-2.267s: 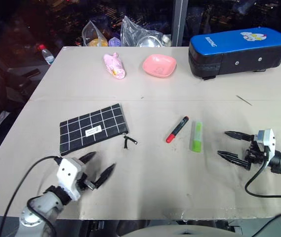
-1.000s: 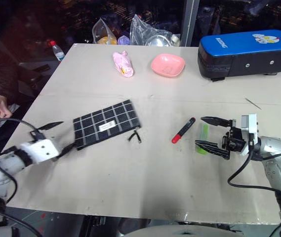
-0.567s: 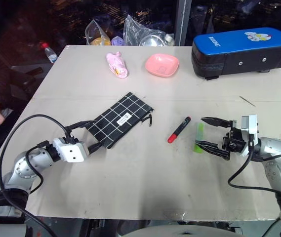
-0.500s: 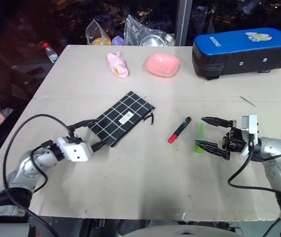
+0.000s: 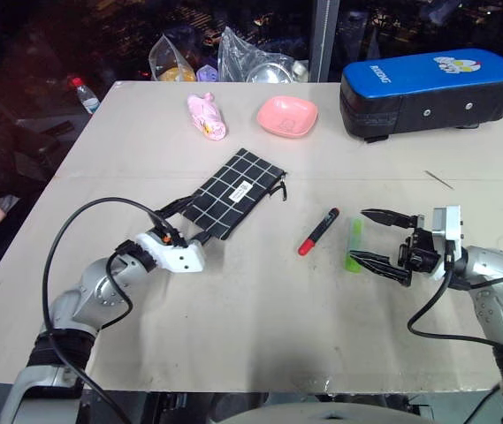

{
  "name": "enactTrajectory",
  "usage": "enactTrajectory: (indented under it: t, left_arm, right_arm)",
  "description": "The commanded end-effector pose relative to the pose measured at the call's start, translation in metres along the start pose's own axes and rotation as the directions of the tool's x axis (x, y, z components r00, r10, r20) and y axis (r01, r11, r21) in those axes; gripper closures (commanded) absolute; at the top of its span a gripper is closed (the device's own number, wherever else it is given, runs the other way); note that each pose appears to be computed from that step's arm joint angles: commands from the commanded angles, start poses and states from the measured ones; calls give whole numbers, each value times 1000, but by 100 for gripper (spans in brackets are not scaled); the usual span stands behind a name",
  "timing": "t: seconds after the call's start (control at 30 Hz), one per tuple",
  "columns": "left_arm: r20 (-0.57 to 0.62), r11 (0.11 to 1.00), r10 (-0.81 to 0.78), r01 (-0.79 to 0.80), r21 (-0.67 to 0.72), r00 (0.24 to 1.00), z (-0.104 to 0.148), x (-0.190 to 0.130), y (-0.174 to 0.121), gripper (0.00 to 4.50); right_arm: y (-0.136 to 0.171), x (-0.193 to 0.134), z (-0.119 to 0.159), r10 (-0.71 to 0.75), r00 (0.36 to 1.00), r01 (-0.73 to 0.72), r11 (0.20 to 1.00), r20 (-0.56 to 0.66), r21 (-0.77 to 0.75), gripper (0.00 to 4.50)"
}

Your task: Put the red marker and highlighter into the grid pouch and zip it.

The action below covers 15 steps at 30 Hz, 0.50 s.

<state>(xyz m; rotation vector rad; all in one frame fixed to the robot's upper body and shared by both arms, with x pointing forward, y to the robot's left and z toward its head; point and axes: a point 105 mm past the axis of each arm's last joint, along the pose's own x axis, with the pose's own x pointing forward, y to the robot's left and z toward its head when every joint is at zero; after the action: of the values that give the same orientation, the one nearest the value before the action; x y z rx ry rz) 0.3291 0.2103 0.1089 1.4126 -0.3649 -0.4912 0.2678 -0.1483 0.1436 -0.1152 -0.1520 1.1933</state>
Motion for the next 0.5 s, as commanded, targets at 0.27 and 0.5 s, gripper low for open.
enactTrajectory:
  t: [0.27,0.5]
  left_arm:
    - [0,999,20,-20,32,1000,5,31,-4,27]
    - [10,999,5,-5,38,1000,1,44,-7,245]
  right_arm:
    - [-3,2,12,-3,999,5,998,34,-59,8]
    - [-5,4,12,-3,999,6,998,40,-62,0]
